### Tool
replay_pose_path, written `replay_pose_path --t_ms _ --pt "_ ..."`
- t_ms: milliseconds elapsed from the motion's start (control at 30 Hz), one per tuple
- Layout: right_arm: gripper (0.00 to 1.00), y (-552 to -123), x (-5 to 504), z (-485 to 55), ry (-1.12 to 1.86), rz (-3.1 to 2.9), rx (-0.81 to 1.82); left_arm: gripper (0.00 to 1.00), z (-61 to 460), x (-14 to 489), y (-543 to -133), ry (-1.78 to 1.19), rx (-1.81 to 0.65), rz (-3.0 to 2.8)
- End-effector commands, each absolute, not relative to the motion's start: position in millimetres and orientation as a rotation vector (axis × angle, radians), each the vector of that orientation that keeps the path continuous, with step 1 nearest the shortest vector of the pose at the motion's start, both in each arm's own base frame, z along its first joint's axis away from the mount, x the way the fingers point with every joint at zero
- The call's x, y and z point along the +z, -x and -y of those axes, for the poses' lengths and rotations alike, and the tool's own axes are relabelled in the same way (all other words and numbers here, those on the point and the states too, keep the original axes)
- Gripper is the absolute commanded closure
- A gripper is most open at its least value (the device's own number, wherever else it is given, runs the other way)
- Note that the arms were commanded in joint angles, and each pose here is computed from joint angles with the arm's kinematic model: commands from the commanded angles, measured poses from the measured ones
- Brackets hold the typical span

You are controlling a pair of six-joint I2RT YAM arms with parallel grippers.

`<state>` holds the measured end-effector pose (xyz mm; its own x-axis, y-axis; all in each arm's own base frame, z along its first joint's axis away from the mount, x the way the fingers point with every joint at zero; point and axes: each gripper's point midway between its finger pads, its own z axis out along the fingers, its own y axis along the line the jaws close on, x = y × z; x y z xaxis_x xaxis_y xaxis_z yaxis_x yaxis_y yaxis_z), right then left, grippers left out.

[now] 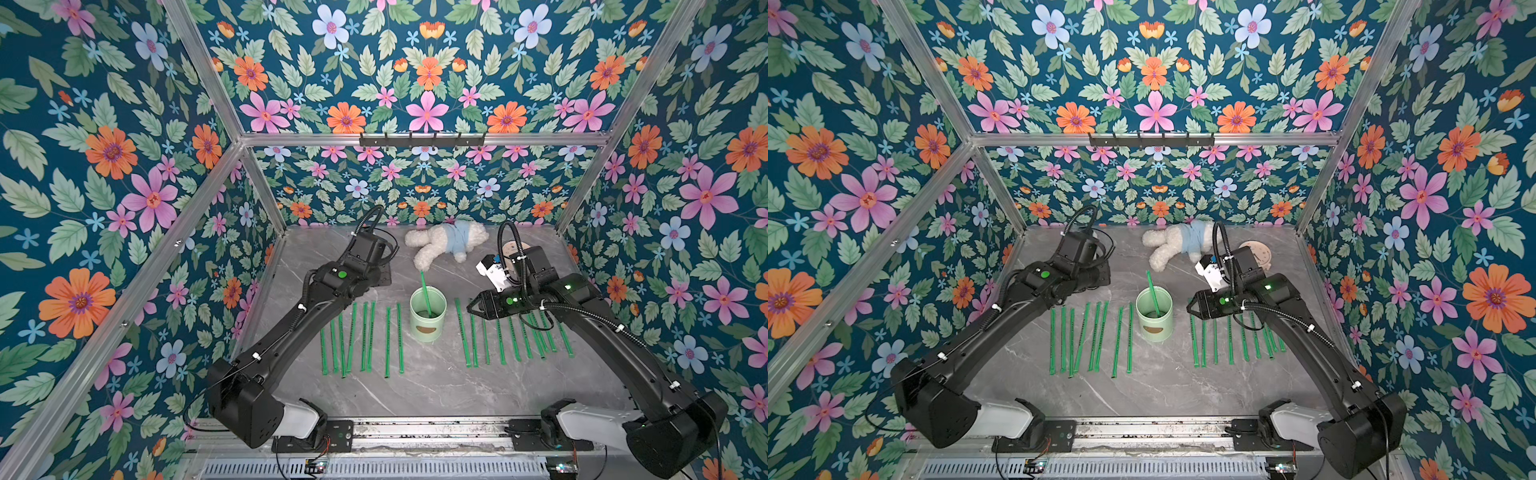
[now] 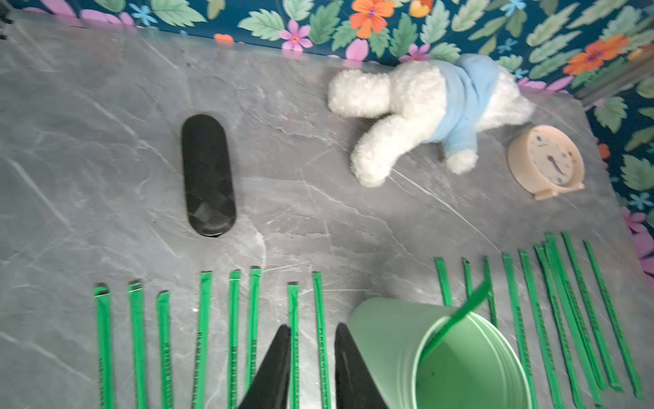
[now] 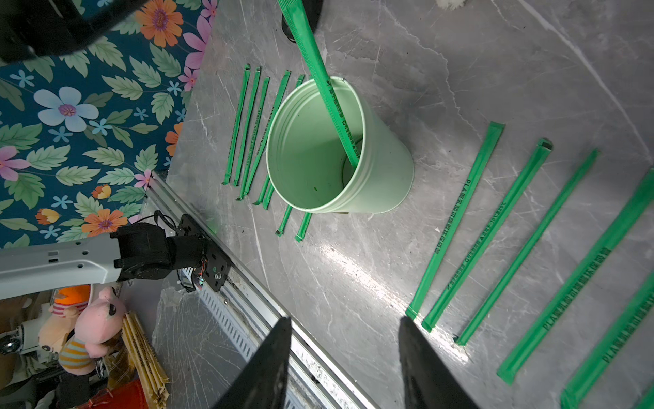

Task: Take the straws out of the storage container
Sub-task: Pick up the straw from the container.

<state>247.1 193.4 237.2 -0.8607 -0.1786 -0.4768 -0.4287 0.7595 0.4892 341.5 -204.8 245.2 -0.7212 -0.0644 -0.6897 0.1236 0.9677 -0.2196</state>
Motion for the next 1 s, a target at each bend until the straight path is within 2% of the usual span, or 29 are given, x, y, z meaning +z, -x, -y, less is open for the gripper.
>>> replay_pose_path --t_ms 0,300,467,833,967 --pt "0.50 -249.8 237.9 -192.2 0.455 -2.546 0.837 0.70 226.6 250.3 -347.0 -0.015 -0.411 -2.292" --pt "0.49 -250.5 236.6 -190.9 0.448 -2.549 0.837 0.50 273.1 239.2 -337.5 -0.097 -0.441 -2.296" --pt "0.50 -249.7 236.1 -191.1 0.450 -2.547 0.839 0.44 286.4 232.4 -334.4 -0.123 -0.440 -2.307" --pt "0.50 -249.2 236.2 -190.9 0.449 -2.545 0.843 0.41 302.3 214.3 -338.1 -0.149 -0.409 -2.340" --pt "0.49 -249.1 235.6 -190.9 0.449 -2.546 0.843 0.46 307.1 208.8 -341.6 -0.156 -0.401 -2.352"
